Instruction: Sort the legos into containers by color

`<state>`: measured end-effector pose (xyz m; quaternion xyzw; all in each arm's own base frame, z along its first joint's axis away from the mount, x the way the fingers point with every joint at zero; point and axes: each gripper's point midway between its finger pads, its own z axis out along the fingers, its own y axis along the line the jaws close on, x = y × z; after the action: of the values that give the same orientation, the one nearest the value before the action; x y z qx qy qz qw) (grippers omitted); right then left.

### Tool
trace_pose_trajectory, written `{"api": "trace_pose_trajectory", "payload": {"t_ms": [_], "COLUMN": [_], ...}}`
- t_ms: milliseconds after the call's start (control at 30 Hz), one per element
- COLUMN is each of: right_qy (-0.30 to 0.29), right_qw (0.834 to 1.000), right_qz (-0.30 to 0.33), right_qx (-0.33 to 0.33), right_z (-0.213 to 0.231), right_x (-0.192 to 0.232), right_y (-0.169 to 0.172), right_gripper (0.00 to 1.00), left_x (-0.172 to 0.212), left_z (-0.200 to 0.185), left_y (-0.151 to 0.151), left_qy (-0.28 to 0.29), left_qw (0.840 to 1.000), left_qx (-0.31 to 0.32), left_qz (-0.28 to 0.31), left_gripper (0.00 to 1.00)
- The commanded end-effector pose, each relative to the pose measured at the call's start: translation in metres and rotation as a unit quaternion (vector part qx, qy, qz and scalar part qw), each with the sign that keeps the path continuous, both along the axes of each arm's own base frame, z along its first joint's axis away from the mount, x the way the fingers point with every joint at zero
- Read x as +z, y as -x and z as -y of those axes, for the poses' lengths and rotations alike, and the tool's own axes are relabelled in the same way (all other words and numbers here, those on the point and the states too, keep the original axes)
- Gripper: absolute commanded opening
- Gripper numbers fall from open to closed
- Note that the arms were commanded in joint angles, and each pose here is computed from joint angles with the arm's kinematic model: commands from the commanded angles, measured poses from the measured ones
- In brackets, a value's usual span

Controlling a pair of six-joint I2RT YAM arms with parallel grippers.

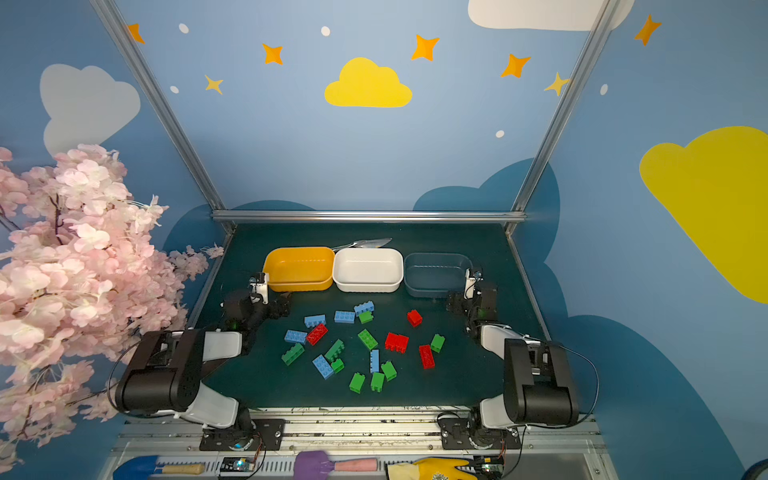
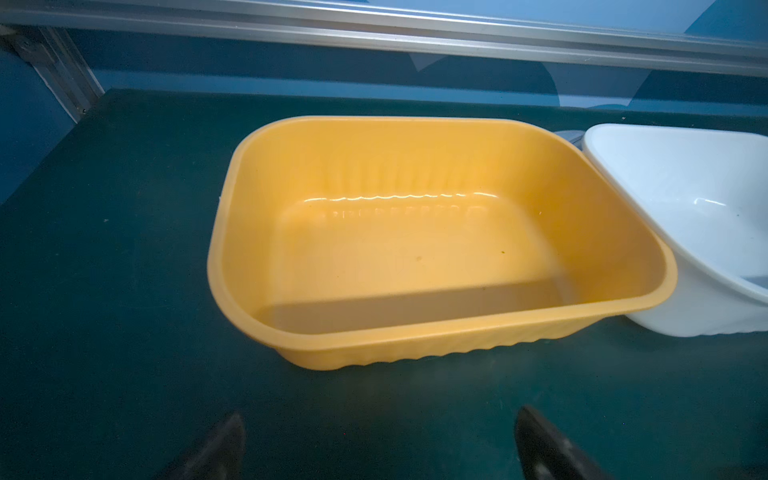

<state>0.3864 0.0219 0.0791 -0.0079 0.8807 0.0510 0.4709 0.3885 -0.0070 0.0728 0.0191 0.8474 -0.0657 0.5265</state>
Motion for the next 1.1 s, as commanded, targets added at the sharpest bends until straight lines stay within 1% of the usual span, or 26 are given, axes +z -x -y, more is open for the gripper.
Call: {"api": "trace_pose_trajectory", "payload": {"t_ms": [0, 900, 967, 1067], "right_qy": [-0.004, -0.011, -0.012, -0.012], "right_qw": [1.000, 1.000, 1.000, 1.000], "right_qz": [0.009, 0.010, 0.010, 0.010], "right_qx": [0.001, 0.002, 0.003, 0.008], "right_z": [-0.001, 0.001, 0.000, -0.001], "right_x": [0.005, 0.006, 0.007, 0.020], "right_y": [-0.005, -0.005, -0.005, -0.005], "right_gripper": [0.88, 0.88, 0.88, 0.88], "left_x": [0.011, 0.011, 0.015, 0.030], "left_z": [0.001, 0.001, 0.001, 0.004], "left_y": [-0.005, -0.005, -0.004, -0.003], "left_qy": [-0.004, -0.003, -0.001, -0.003], "left_qw": [1.000, 1.000, 1.000, 1.000], "left_qx": [-0.003, -0.004, -0.002, -0.008], "left_qz": [0.015, 0.015, 0.021, 0.023], "left_gripper": [1.00, 1.00, 1.00, 1.00]}}
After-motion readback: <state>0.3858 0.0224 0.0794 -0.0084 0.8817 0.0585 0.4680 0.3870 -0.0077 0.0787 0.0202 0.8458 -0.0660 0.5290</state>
